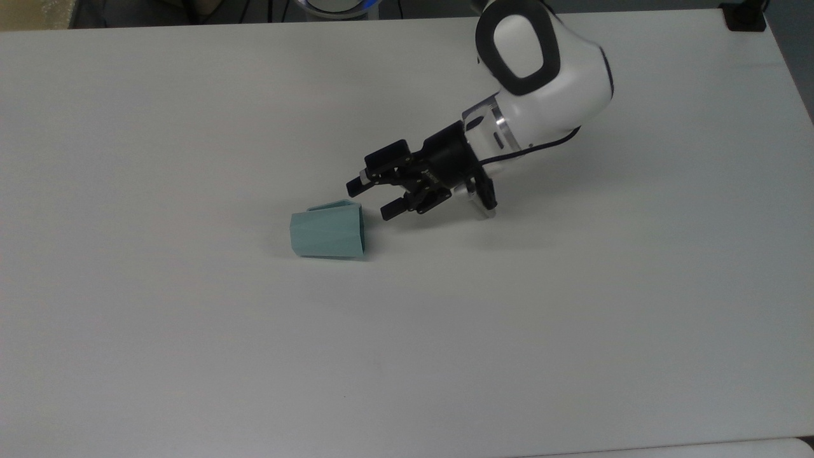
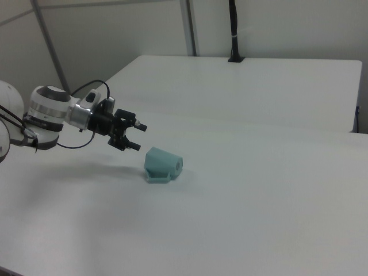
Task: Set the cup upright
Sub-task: 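Move the open gripper down toward the open rim of the teal cup, then close the gripper on the rim wall of the lying teal cup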
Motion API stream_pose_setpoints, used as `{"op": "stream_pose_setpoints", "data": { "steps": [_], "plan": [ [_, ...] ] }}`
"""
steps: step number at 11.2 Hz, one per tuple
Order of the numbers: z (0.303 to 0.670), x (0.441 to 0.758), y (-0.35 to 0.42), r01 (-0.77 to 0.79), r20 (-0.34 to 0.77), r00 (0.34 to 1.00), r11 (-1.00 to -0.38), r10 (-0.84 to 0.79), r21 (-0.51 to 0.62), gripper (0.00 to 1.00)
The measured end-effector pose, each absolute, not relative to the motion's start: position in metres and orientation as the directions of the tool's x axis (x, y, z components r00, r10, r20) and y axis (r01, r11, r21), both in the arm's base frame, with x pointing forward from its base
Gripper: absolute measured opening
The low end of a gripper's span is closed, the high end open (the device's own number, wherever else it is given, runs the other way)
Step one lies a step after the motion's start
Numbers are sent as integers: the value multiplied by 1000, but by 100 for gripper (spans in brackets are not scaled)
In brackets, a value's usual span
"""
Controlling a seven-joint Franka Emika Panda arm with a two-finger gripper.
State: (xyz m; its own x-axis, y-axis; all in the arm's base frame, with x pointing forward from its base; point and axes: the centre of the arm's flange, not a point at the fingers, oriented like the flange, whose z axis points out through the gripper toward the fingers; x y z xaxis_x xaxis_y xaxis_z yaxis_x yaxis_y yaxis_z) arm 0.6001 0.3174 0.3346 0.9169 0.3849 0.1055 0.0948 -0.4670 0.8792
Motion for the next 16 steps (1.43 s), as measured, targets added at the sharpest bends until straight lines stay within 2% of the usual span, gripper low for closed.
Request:
{"op": "stream_pose_setpoints", "data": {
  "steps": [5, 9, 11, 12, 13, 14, 16],
  "plan": [
    [318, 622, 273, 79, 84, 943, -462, 322, 884, 100],
    [295, 623, 271, 103, 54, 944, -448, 324, 888, 100],
    [286, 623, 268, 111, 41, 946, -441, 322, 891, 96],
    [285, 624, 267, 111, 42, 946, -444, 322, 889, 88],
    [285, 626, 265, 110, 45, 946, -448, 322, 887, 74],
    [285, 627, 262, 109, 47, 946, -452, 322, 885, 55],
    [285, 629, 259, 107, 49, 947, -455, 318, 884, 44]
  ]
}}
